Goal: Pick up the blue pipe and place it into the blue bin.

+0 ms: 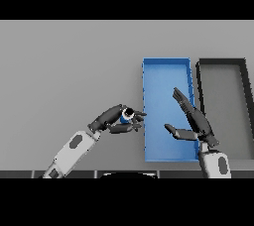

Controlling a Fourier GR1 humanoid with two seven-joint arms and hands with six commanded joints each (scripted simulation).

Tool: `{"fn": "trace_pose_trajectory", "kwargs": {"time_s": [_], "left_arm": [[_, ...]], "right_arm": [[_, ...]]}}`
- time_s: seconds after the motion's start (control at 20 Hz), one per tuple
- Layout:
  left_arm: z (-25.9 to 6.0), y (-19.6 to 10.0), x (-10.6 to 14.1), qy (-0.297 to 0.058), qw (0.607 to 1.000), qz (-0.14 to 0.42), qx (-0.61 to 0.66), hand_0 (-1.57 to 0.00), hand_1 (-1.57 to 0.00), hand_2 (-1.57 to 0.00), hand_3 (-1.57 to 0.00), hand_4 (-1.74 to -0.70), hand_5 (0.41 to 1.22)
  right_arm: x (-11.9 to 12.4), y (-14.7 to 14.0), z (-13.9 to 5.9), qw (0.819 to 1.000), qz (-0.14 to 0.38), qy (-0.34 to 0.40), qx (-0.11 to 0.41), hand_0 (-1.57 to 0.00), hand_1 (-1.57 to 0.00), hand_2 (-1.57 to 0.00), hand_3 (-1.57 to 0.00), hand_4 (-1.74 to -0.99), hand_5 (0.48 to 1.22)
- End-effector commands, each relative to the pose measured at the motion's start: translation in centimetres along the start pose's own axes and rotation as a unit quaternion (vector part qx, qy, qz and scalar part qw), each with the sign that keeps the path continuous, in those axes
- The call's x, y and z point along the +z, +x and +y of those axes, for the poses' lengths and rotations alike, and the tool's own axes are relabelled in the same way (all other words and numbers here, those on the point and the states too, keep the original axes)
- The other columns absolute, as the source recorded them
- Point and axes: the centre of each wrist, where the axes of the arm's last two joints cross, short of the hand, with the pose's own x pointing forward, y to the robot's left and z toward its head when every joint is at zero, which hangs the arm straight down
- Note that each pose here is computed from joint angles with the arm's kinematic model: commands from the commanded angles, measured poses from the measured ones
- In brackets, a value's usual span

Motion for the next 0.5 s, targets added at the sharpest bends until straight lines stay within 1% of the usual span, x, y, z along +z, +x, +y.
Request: {"fn": "trace_pose_trajectory", "kwargs": {"time_s": [0.0, 0.05, 0.1, 0.2, 0.25, 0.3, 0.4, 0.45], "left_arm": [[-0.1, -0.2, -0.1, 0.002, 1.000, 0.000, -0.001, -1.57, -1.57, -1.57, -1.44, -1.73, 1.221], [0.2, 0.0, -0.1, 0.004, 1.000, -0.001, 0.000, -1.57, -1.57, -1.57, -1.44, -1.73, 1.221], [-0.2, 0.1, -0.1, -0.001, 1.000, -0.004, 0.004, -1.57, -1.57, -1.57, -1.44, -1.73, 1.221], [-0.2, 0.1, -0.1, 0.003, 1.000, 0.002, 0.001, -1.57, -1.57, -1.57, -1.44, -1.73, 1.221], [-0.2, 0.2, -0.1, 0.003, 1.000, 0.003, -0.002, -1.57, -1.57, -1.57, -1.44, -1.73, 1.221], [-0.4, 0.2, -0.2, 0.001, 1.000, 0.007, -0.006, -1.57, -1.57, -1.57, -1.44, -1.73, 1.221], [0.0, 0.1, -0.4, 0.000, 1.000, 0.006, -0.009, -1.57, -1.57, -1.57, -1.43, -1.73, 1.221], [0.2, 0.0, -0.2, 0.000, 1.000, 0.005, -0.007, -1.57, -1.57, -1.57, -1.44, -1.73, 1.221]], "right_arm": [[-0.8, 1.2, 0.1, 1.000, -0.005, 0.024, 0.004, 0.00, 0.00, 0.00, 0.00, -1.260, 0.523], [-1.4, 2.4, 0.5, 0.998, -0.014, 0.052, 0.016, 0.00, 0.00, 0.00, 0.00, -1.274, 0.518], [-1.9, 3.3, 0.8, 0.997, -0.020, 0.078, 0.023, 0.00, 0.00, 0.00, 0.00, -1.286, 0.520], [-3.1, 4.6, 1.4, 0.992, -0.025, 0.118, 0.025, 0.00, 0.00, 0.00, 0.00, -1.305, 0.522], [-3.5, 5.6, 1.7, 0.989, -0.032, 0.141, 0.032, 0.00, 0.00, 0.00, 0.00, -1.301, 0.520], [-3.9, 6.1, 1.8, 0.986, -0.031, 0.158, 0.037, 0.00, 0.00, 0.00, 0.00, -1.297, 0.522], [-5.3, 7.1, 2.6, 0.980, -0.034, 0.191, 0.046, 0.00, 0.00, 0.00, 0.00, -1.297, 0.526], [-5.7, 7.7, 2.7, 0.976, -0.040, 0.206, 0.051, 0.00, 0.00, 0.00, 0.00, -1.300, 0.529]]}}
